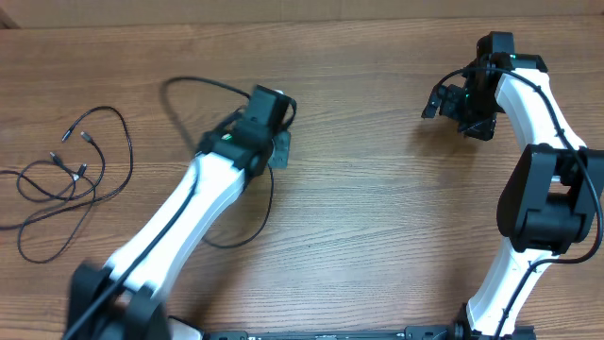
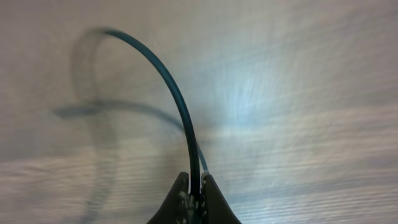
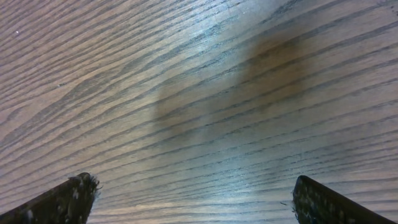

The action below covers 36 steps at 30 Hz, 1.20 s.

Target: Untangle cables

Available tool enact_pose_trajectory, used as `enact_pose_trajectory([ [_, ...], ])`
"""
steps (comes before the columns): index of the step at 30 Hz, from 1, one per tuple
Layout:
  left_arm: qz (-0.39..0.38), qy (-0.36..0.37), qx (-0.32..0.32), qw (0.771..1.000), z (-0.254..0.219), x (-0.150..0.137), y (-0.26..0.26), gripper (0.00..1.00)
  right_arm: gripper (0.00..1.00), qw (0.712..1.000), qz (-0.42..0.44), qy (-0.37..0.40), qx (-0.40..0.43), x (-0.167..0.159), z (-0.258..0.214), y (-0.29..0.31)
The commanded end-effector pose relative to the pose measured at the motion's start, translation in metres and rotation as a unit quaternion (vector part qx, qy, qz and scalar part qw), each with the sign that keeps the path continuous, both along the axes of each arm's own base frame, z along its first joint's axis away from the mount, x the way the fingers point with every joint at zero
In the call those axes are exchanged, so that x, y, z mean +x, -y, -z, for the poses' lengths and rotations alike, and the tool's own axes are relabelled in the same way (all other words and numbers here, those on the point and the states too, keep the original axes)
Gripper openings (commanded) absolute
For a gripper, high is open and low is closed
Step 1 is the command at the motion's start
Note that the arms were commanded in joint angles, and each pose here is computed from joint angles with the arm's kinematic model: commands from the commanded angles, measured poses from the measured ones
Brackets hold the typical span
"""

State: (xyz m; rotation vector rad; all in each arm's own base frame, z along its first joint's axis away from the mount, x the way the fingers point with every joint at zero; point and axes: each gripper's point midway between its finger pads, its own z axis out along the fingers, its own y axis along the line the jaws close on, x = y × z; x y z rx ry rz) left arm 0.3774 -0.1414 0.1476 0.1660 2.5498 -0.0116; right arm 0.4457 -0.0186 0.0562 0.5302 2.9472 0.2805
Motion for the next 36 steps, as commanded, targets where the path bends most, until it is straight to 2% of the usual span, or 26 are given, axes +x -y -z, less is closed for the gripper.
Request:
enact_pose_trajectory([
  [1,-0.038,0.076,0.003,0.996,-0.054,0.003,-0.019,0.04,1.0,1.0,-0.001,0.021,-0.005,0.004,-0.016,0.0],
  [5,-0.023,0.053,-0.014,0.998,-0.059,-0.018,-0.018,0.04,1.0,1.0,-0.001,0.021,-0.005,0.004,-0.016,0.0],
  [9,-0.009,-0.046,-0.025,0.999,-0.03,-0.053,-0.015,0.04,1.0,1.0,-0.001,0.021,-0.005,0.004,-0.016,0.0],
  [12,-0.005,-0.132,-0.033,0.991,-0.002,-0.081,-0.011,0.04,1.0,1.0,-0.001,0.021,-0.005,0.004,-0.016,0.0],
  [17,-0.004,-0.252,-0.013,0.968,0.047,-0.117,-0.014,0.04,1.0,1.0,-0.001,0.021,-0.005,0.004,-0.016,0.0],
  [26,-0.022,-0.398,0.065,0.915,0.111,-0.159,-0.036,0.04,1.0,1.0,-0.001,0.021,-0.005,0.004,-0.016,0.0],
  [33,-0.06,-0.46,0.152,0.873,0.123,-0.181,-0.07,0.04,1.0,1.0,-0.001,0.021,-0.005,0.004,-0.016,0.0],
  [36,-0.081,-0.463,0.158,0.868,0.124,-0.182,-0.075,0.07,1.0,1.0,-0.001,0.021,-0.005,0.004,-0.016,0.0],
])
